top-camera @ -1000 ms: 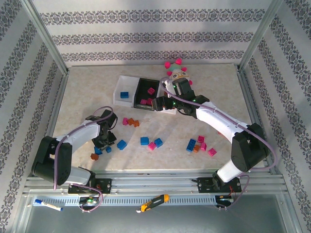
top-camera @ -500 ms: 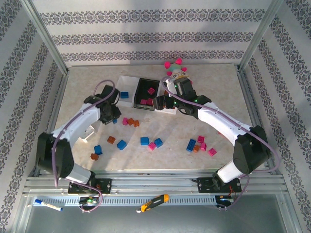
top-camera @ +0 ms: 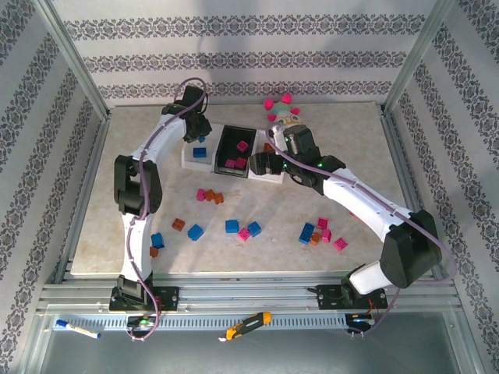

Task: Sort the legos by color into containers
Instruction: Place the lego in the container.

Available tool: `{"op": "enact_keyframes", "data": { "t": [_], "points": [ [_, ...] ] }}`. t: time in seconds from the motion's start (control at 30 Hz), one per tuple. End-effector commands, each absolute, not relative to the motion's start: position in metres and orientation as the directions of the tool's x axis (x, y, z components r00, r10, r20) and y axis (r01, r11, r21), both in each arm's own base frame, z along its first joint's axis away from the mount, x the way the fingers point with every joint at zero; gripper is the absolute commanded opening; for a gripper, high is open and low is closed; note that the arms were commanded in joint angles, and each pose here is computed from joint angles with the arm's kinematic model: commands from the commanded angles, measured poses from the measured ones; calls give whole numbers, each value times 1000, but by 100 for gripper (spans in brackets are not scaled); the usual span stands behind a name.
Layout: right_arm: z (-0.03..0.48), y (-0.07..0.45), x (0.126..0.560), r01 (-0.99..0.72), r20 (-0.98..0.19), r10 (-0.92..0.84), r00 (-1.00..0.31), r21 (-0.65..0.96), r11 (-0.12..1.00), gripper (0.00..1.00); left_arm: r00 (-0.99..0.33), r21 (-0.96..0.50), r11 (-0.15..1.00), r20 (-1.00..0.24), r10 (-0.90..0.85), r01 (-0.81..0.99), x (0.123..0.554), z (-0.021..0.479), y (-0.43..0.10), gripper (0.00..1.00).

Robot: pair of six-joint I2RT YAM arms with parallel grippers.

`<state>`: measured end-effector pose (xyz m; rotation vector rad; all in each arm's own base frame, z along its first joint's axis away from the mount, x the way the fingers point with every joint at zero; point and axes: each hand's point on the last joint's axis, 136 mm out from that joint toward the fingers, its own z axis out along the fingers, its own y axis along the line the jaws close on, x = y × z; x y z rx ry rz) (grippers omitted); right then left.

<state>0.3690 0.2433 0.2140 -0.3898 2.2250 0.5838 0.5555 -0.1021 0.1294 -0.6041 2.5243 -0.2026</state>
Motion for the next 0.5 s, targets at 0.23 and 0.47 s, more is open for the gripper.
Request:
{"op": "enact_keyframes", "data": {
  "t": [0.23, 0.47],
  "points": [
    [206, 210, 357, -337, -741, -48, -670, 246, 909, 92, -793, -186, 950, -523, -312, -250, 550, 167, -107, 90],
    [174, 172, 335, -177, -670, 15, -743, 218, 960, 90, -709, -201, 979, -688, -152, -14, 498, 206, -143, 99]
  ]
}}
